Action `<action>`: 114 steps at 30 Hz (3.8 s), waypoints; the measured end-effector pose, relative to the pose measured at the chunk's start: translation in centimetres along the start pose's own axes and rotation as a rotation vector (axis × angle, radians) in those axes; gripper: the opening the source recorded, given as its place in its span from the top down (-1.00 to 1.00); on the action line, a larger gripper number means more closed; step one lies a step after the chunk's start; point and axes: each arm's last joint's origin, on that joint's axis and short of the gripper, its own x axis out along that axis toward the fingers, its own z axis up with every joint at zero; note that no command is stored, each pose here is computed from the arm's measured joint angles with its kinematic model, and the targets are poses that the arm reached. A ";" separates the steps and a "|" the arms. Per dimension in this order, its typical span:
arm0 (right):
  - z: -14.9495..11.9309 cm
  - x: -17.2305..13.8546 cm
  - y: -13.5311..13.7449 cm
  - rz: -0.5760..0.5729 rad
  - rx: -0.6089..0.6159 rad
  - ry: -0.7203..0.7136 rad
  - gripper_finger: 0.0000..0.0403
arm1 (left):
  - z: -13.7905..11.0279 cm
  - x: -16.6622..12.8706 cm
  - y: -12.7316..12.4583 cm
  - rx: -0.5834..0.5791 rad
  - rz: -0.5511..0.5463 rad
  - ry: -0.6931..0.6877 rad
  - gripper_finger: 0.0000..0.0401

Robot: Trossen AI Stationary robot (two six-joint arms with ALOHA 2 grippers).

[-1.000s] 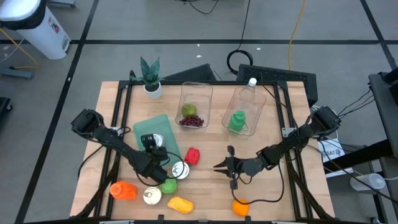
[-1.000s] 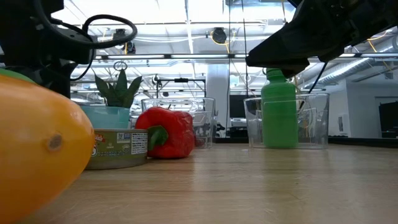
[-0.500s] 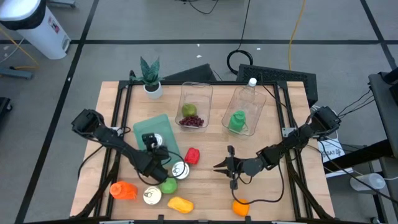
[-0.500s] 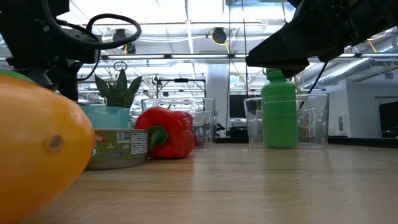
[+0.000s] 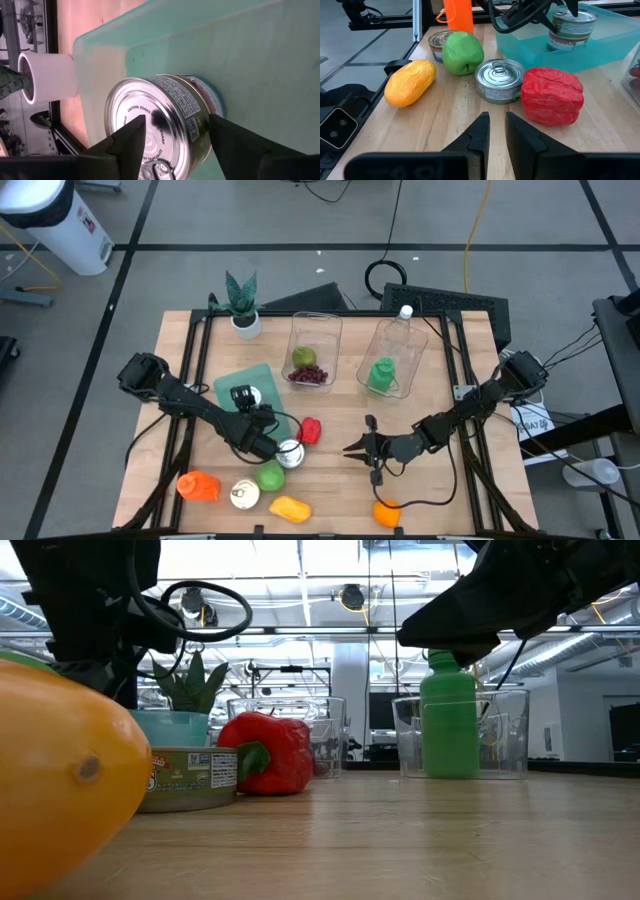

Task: Pick & Place Food Item
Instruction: Put the bottom green tuna can into the green bin, then put the orange water bottle into the right transparent bin

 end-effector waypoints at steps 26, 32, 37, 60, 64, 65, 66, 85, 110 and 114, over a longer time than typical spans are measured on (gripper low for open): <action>0.0 0.0 0.0 0.002 -0.004 0.000 0.76 | -0.7 -1.2 -1.0 0.223 0.010 -0.071 -0.07; 0.0 0.0 0.0 0.002 -0.004 0.000 0.76 | 0.3 -3.3 -0.9 0.270 -0.004 -0.136 -0.07; 0.0 0.0 0.1 0.001 -0.003 0.002 0.76 | 1.2 -5.1 -1.0 0.303 -0.050 -0.205 -0.07; -0.1 0.0 0.0 -0.001 -0.007 0.013 0.76 | 2.1 1.2 0.3 0.460 -0.274 -0.009 0.75; -0.1 0.0 0.0 0.000 -0.007 0.013 0.76 | 2.1 2.3 1.1 0.416 -0.277 0.046 0.75; -0.2 -0.1 0.1 0.001 -0.008 0.013 0.76 | 2.1 2.5 1.2 0.405 -0.275 0.054 0.75; -0.2 -0.1 0.1 0.002 -0.008 0.013 0.76 | 2.2 2.7 1.4 0.393 -0.274 0.062 0.75; -0.2 -0.1 0.1 0.003 -0.001 0.014 0.76 | 1.2 6.0 3.5 0.206 -0.175 0.214 0.75; -0.2 -0.1 0.1 0.002 -0.007 0.015 0.76 | 0.7 -1.6 3.4 0.261 -0.221 -0.149 0.75; -0.2 -0.1 0.1 0.002 -0.005 0.014 0.76 | -1.2 -6.1 4.7 0.250 -0.334 -0.421 0.75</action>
